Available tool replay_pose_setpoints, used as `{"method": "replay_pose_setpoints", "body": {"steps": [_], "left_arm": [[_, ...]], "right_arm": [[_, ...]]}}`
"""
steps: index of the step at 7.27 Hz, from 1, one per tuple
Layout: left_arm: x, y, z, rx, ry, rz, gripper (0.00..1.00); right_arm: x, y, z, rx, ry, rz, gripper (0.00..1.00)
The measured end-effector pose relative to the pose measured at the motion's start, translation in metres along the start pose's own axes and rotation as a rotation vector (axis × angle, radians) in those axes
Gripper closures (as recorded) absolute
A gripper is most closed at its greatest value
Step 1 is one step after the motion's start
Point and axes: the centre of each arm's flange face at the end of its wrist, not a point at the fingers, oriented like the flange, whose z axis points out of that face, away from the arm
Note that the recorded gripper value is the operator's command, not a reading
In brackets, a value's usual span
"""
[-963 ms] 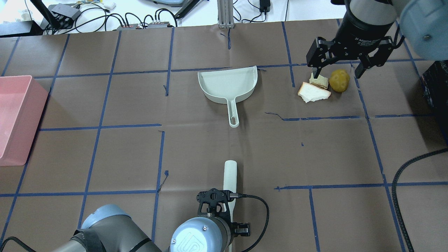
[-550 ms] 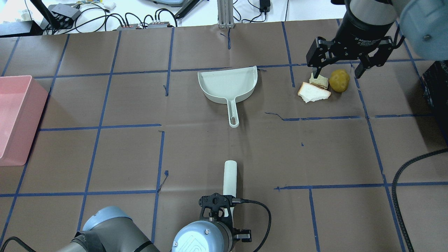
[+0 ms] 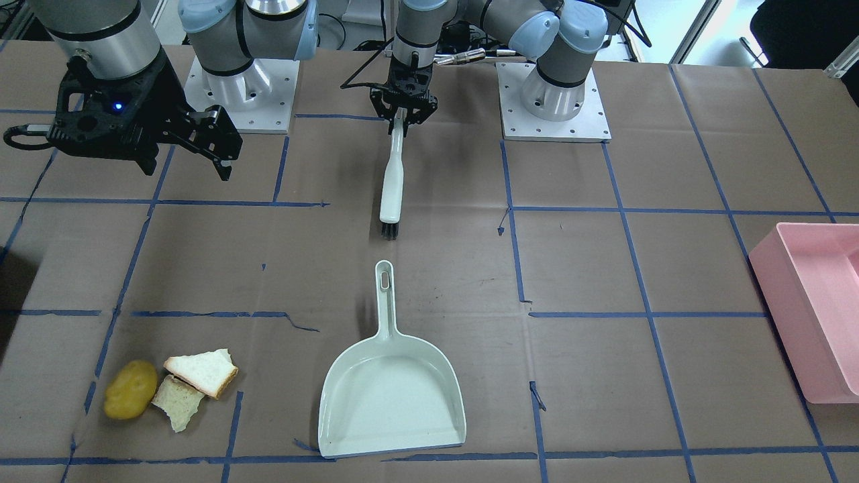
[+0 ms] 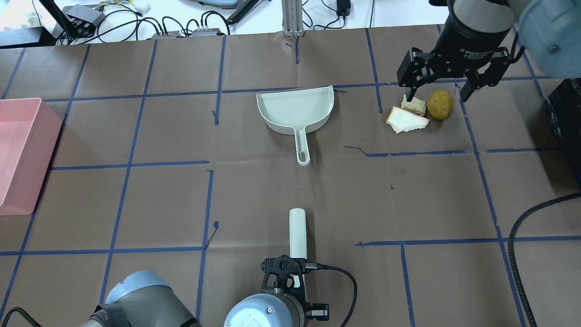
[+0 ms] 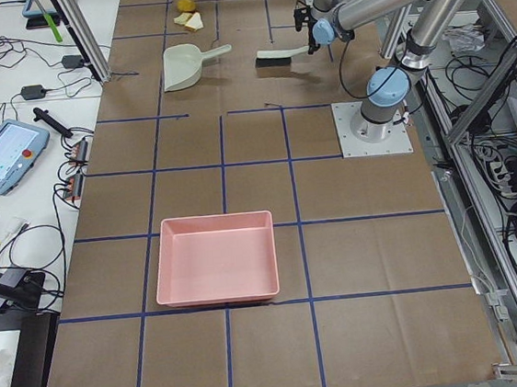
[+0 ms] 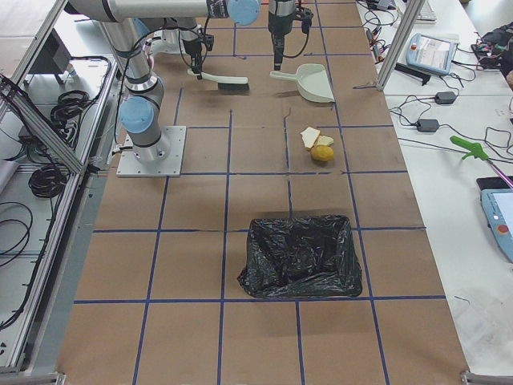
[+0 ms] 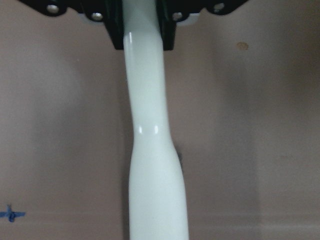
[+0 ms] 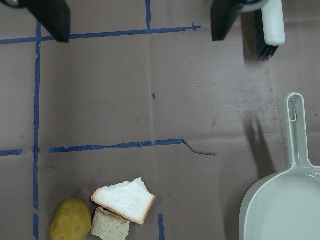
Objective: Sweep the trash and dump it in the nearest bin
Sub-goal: 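Close the left gripper on the white brush handle, then lift the brush with the left gripper while the right gripper reaches the dustpan handle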
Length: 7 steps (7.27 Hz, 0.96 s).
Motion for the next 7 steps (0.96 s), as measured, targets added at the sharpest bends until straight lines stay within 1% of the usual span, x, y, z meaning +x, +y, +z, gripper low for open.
{"method": "replay_pose_setpoints", "body": {"steps": [2,3,4,5,7], "left_arm": [[-0.007,0.006,-0.015,-0.022,-0.016,-0.004,0.93],[-0.015,0.005,-0.027,-0.025,-0.026,0.009,0.93],[-0.029,0.001,-0.042,-0.038,-0.044,0.044,0.93],[-0.046,-0.011,-0.057,-0.063,-0.064,0.067,0.93],[-0.085,-0.051,-0.104,-0.157,-0.105,0.078,0.92]], "right_arm": [[0.000,0.000,0.000,0.000,0.000,-0.001,0.00],[0.000,0.000,0.000,0.000,0.000,-0.001,0.00],[0.000,0.000,0.000,0.000,0.000,0.002,0.00],[0.000,0.000,0.000,0.000,0.000,0.004,0.00],[0.000,0.000,0.001,-0.002,0.000,0.006,0.00]]}}
